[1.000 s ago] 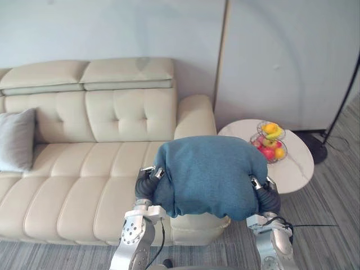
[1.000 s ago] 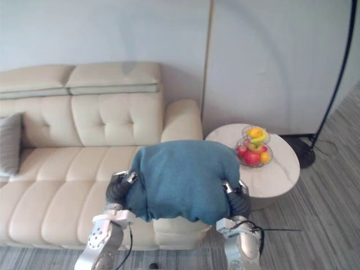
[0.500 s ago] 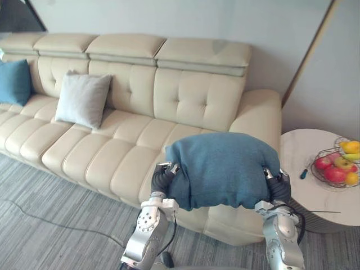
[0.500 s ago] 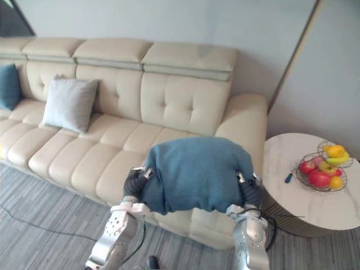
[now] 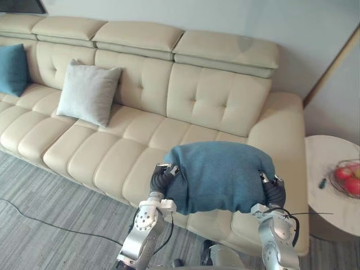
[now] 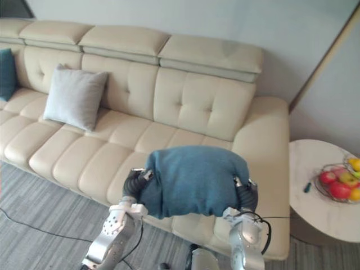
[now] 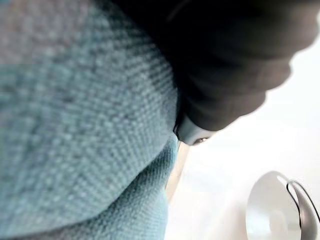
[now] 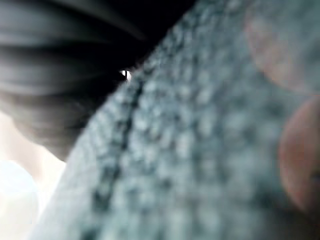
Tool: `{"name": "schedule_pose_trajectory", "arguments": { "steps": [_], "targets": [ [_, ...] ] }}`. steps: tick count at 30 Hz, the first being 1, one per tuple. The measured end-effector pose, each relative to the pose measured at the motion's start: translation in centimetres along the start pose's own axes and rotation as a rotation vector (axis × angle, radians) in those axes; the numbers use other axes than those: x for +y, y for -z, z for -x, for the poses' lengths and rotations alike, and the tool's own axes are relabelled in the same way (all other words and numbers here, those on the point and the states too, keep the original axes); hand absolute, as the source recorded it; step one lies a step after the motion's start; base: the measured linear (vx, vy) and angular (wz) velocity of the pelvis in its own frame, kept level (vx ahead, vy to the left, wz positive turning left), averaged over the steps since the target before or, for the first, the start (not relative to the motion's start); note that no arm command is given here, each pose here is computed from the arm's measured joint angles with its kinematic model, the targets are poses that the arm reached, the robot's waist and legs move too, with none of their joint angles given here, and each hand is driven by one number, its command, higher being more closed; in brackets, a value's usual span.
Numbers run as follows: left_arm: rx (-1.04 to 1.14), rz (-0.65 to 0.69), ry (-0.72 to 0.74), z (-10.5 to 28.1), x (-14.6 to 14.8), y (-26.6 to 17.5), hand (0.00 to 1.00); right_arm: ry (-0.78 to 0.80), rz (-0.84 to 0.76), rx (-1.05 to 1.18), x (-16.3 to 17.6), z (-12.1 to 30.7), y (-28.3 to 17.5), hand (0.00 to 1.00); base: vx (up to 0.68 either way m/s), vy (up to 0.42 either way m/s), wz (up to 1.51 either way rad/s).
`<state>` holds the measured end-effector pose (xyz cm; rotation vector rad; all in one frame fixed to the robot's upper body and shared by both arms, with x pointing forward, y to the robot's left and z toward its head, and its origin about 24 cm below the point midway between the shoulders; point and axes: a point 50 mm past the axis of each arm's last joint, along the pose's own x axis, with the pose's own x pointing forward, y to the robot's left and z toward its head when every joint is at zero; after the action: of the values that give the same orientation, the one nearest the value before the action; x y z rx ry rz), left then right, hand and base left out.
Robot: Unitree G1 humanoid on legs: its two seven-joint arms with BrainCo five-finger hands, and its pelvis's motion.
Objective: Pick up cushions and gather them together orderly.
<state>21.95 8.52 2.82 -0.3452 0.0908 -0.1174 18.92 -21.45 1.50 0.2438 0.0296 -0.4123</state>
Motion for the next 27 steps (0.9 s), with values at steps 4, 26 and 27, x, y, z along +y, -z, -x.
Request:
{"name": "schedule_pose_trajectory", "arguments": {
  "steps": [4,26,27],
  "targets": [
    [0.023,0.040,-0.005,1.4,0.1,0.6,1.00,-0.041,-0.026,-0.103,0.9,0.2,-2.3,1.00,0.33,0.001,-0.37],
    [0.142,-0.071,0.007,2.3,0.7,3.1,1.00,0.036,0.248,0.165,-1.5,-0.1,4.1,1.00,0.07,0.090,-0.33],
    [0.141,-0.077,0.005,2.2,0.7,3.1,1.00,0.031,0.263,0.169,-1.5,-0.3,4.2,1.00,-0.05,-0.043,-0.19]
  ]
}}
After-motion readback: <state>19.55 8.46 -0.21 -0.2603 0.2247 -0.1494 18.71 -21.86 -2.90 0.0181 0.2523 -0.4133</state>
